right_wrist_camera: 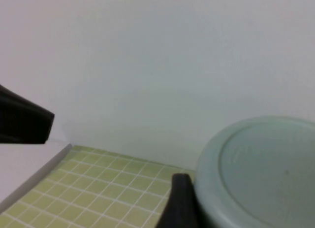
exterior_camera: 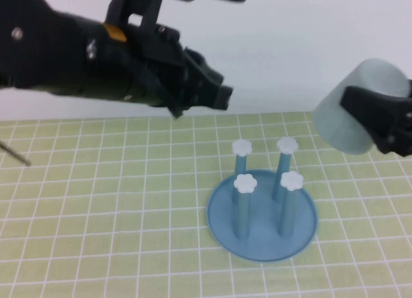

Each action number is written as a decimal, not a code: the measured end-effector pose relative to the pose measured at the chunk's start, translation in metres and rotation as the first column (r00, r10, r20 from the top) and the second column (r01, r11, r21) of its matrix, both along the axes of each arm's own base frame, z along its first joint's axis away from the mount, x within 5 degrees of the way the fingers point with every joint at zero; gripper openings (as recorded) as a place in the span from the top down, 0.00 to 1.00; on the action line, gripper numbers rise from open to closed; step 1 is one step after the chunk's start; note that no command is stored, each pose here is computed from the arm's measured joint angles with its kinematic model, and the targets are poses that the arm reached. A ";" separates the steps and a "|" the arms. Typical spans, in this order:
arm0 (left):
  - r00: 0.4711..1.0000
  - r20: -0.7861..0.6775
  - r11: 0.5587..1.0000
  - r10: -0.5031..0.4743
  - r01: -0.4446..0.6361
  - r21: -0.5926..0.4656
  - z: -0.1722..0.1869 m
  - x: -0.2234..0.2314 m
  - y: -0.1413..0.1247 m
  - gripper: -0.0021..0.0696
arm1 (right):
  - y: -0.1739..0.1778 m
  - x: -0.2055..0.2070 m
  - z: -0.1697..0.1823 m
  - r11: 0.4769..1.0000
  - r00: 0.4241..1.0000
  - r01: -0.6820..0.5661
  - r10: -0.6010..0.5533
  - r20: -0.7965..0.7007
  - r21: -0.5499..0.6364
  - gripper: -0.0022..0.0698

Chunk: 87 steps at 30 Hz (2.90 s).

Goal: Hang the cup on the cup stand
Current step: Place the cup on the cup holder

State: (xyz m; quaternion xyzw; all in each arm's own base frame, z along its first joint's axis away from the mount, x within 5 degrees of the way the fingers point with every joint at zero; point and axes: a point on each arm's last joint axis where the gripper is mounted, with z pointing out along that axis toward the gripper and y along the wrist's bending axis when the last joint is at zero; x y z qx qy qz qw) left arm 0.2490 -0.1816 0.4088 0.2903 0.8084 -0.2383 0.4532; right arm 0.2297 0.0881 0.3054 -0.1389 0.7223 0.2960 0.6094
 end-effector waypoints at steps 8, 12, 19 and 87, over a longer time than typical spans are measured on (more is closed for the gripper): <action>0.991 0.035 0.989 0.130 -0.132 0.068 -0.022 -0.004 0.019 0.97 | 0.016 0.030 -0.006 0.995 0.995 -0.097 0.097 -0.004 -0.001 0.15; 0.976 0.076 0.976 0.203 -0.208 0.059 -0.029 -0.007 0.028 0.97 | 0.031 0.035 -0.004 0.988 0.988 -0.154 0.155 0.015 -0.031 0.15; 0.957 0.096 0.955 0.275 -0.283 0.090 -0.032 -0.011 0.041 0.97 | 0.061 0.038 -0.002 0.968 0.974 -0.215 0.222 0.037 -0.130 0.15; 0.875 0.137 0.881 0.463 -0.472 0.037 -0.037 -0.022 0.067 0.97 | 0.116 0.103 -0.111 0.890 0.950 -0.311 0.279 -0.142 -0.333 0.03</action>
